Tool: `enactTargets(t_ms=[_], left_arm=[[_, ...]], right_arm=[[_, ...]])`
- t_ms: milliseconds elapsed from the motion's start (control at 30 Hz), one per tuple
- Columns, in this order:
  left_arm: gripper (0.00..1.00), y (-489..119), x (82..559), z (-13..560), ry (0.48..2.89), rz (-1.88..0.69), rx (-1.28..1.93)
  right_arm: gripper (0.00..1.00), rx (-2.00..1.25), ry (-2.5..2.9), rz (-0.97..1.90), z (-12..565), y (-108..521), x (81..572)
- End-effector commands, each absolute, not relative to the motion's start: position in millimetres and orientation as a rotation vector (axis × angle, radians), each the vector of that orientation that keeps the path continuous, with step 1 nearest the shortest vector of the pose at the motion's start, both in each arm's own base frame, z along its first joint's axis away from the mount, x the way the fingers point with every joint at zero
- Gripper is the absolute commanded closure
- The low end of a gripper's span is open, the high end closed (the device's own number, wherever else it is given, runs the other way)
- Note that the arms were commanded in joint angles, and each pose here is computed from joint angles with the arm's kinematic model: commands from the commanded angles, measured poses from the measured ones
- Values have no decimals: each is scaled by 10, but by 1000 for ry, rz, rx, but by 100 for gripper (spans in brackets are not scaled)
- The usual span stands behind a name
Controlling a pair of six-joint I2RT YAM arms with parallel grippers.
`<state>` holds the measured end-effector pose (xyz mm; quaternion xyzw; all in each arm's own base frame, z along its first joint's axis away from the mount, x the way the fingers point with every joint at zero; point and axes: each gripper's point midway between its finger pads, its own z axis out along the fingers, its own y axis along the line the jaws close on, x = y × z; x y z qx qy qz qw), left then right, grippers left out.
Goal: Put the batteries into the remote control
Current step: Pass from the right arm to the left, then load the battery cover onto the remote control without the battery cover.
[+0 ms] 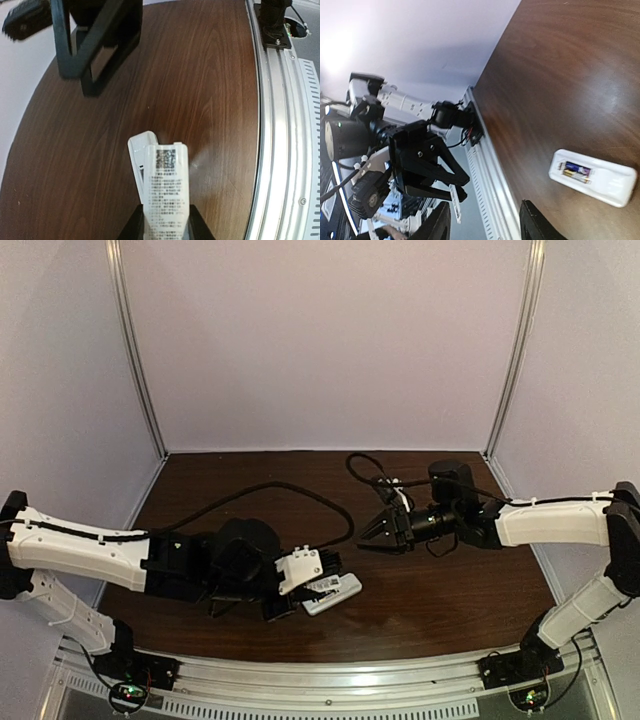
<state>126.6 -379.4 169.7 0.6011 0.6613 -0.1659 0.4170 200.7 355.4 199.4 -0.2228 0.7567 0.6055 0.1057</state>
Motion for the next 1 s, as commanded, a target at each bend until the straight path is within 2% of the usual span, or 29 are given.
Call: enactTargets(t_ms=[0,200,433,967], left_arm=[[97,-3717,1464,1417,1971,-461,1350],[96,-3719,1697,1024,2255,-446,1264],[93,-3801,1699,656,2412,-457,1327],[91,-3863,1803,450,2469,-324,1391]], right_arm=[[53,-482,2257,1566,1873,3198,2376],[54,-398,2308,1409,1649,2970,2517],[57,-367,2352,1365,1468,2893,2527],[57,-366,2354,1429,1397,2864,2478]])
